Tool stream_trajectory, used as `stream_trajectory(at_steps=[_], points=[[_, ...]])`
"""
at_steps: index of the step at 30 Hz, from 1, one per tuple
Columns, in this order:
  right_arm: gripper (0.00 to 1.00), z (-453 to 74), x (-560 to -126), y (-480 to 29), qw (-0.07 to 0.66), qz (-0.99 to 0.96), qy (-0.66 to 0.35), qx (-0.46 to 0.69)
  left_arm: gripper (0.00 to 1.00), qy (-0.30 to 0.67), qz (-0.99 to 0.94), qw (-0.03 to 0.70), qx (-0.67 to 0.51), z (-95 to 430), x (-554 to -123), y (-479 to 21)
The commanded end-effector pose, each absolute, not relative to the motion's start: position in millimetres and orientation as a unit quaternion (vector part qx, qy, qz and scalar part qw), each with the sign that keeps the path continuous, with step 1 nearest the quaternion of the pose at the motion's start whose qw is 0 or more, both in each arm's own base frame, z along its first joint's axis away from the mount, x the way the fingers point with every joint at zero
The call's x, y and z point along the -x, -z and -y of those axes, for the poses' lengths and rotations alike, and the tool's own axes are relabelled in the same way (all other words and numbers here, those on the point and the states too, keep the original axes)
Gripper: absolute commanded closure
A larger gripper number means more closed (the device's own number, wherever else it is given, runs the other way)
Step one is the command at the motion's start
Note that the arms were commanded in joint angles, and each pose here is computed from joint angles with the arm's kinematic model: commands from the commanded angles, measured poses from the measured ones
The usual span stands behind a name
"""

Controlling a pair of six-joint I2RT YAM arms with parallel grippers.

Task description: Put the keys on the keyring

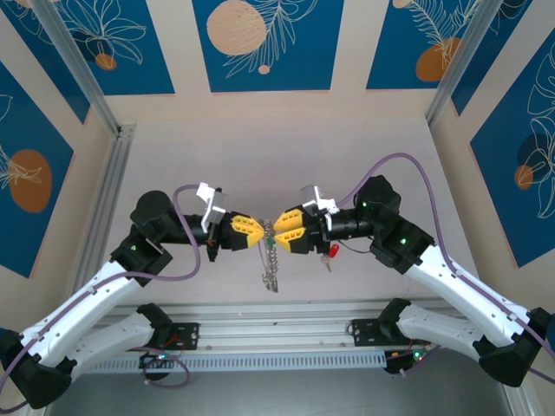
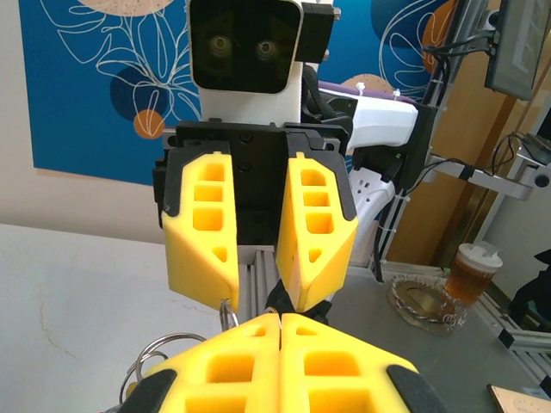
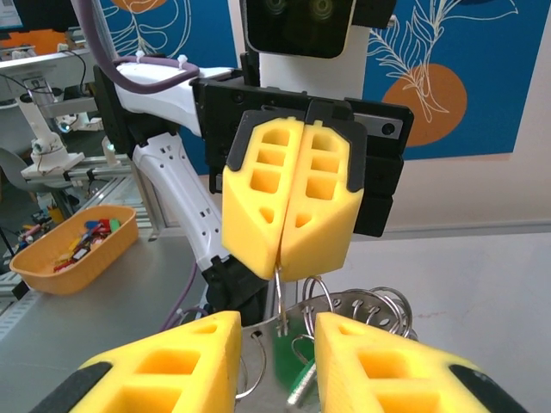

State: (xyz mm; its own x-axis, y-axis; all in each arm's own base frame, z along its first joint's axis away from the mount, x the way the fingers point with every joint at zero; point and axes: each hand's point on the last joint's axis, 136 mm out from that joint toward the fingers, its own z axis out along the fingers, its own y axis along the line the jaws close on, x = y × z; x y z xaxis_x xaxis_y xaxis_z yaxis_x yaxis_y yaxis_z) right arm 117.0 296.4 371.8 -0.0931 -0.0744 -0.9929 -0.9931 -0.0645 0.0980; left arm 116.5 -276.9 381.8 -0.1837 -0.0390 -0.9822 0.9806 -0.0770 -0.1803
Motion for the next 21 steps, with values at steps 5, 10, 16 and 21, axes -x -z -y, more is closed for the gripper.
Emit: stream_trajectory(at_steps=[5,10,16,21], points=[[0.73,-297.5,-109.5,-383.7,0.434,-0.504,-0.538,0.518,1.00,0.569,-0.476,0.474,-0.474,270.5,-108.0,-406.3],[0.75,-299.5,-106.9,-381.5,0.425,-0.499,-0.544,0.523,1.00,0.569,-0.477,0.475,-0.472,271.9,-110.4,-405.9],[0.76,-305.5,-104.7,-377.6,0.411,-0.498,-0.551,0.529,1.00,0.571,-0.475,0.475,-0.472,273.2,-111.6,-404.9],[0.79,-308.3,-105.5,-376.0,0.408,-0.498,-0.552,0.530,1.00,0.571,-0.477,0.475,-0.470,273.1,-112.0,-403.3]])
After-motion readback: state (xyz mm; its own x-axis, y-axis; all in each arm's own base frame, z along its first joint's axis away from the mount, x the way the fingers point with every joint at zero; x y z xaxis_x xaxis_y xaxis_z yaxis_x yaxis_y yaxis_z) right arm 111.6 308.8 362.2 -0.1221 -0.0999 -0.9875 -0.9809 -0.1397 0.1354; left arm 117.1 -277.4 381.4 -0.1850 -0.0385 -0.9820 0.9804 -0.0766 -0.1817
